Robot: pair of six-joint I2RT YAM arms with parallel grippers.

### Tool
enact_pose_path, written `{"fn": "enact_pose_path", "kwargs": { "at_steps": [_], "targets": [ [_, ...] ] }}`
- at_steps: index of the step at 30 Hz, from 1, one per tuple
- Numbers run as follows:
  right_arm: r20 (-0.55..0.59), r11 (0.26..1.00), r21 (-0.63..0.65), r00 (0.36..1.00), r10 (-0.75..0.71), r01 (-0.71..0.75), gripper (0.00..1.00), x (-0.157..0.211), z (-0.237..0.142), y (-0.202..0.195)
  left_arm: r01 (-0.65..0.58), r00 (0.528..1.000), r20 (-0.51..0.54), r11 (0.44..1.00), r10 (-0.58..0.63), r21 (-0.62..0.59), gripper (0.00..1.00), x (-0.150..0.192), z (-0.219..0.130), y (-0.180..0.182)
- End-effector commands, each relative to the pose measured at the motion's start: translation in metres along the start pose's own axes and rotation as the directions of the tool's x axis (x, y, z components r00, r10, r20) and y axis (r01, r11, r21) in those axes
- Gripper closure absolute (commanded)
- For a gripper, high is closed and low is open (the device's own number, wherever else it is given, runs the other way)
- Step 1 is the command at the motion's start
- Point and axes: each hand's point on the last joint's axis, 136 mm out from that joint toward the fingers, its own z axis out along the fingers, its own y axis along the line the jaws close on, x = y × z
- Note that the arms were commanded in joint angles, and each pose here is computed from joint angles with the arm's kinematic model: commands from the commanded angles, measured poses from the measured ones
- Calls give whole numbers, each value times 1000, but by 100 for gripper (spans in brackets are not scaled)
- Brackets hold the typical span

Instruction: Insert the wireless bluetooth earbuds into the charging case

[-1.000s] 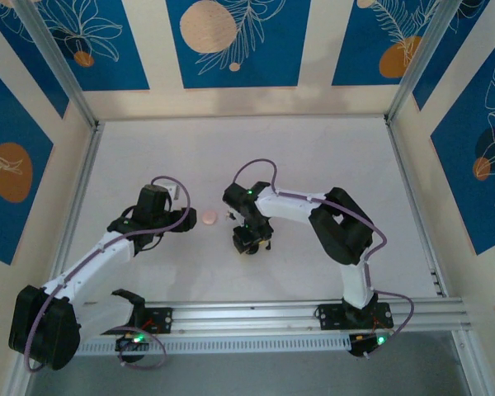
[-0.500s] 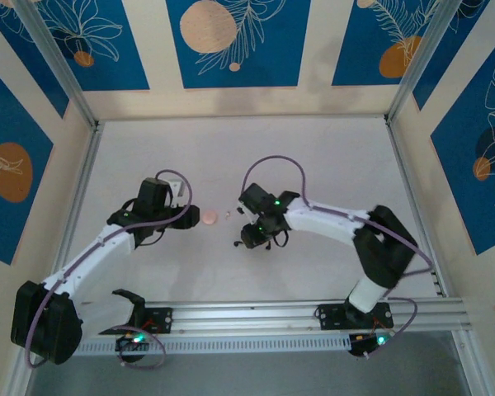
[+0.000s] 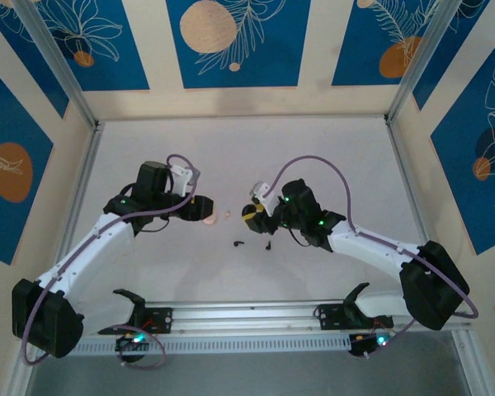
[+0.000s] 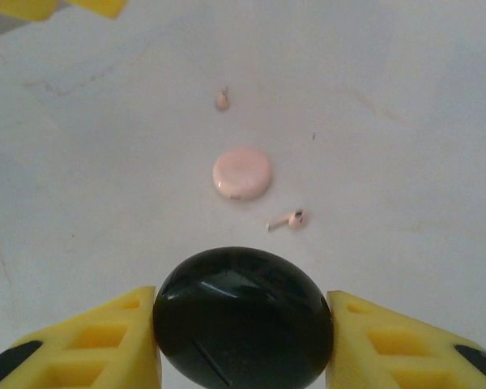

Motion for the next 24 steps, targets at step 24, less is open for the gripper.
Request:
{"fn": "enact_pose_path", "kwargs": {
  "at_steps": [24],
  "targets": [
    [181, 790, -57, 785, -593, 610, 57, -56, 17, 34, -79, 996, -22, 988, 83, 133, 47, -8, 17, -55]
  ]
}}
